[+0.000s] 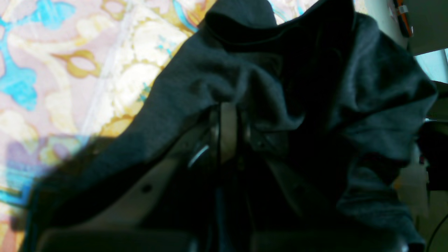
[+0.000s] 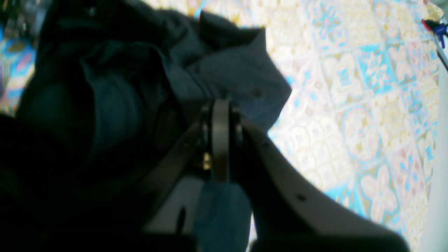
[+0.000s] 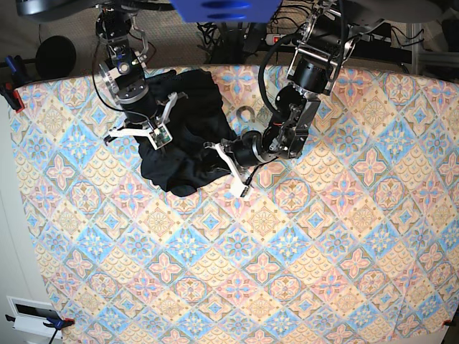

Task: Layout the t-shirt on the table in an organized manner, then fold the t-shirt properly
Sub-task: 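Tuck the loose fabric edge into the bundle with the right gripper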

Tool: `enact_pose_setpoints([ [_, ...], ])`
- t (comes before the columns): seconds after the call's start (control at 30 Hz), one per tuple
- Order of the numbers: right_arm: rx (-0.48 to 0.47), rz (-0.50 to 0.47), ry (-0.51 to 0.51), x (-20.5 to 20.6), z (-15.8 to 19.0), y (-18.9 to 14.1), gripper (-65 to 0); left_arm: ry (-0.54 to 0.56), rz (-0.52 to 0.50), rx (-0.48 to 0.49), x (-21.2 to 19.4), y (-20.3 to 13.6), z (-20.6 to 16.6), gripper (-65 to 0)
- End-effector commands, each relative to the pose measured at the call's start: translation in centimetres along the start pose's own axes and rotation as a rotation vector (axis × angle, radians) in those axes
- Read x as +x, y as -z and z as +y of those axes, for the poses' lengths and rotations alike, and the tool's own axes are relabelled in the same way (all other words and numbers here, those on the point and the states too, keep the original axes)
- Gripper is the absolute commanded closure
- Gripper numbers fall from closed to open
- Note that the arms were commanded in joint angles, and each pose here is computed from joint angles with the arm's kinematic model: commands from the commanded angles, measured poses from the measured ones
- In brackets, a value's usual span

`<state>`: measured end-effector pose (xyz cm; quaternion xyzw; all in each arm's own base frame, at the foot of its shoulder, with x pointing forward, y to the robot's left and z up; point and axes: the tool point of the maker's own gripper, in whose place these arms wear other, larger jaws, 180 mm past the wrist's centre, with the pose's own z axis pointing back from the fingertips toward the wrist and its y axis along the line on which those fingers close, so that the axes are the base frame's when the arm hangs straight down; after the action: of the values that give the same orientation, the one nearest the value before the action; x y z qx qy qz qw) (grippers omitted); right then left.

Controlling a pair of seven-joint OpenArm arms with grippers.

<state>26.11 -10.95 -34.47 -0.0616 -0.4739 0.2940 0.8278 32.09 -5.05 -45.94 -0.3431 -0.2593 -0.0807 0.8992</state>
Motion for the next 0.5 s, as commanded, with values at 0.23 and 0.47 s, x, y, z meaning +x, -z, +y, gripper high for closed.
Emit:
enact_pose_setpoints([
  [0.23,-0.036,0.001,0.001,-0.5,-1.3,-0.3,0.0,0.008,0.133,0.167,-3.3,-0.5,3.8,0.0],
  [0.47,-0.045,0.029,0.008,-1.4,-1.5,-0.7,0.0,0.007,0.135,0.167,-3.3,-0.6,3.8,0.0],
])
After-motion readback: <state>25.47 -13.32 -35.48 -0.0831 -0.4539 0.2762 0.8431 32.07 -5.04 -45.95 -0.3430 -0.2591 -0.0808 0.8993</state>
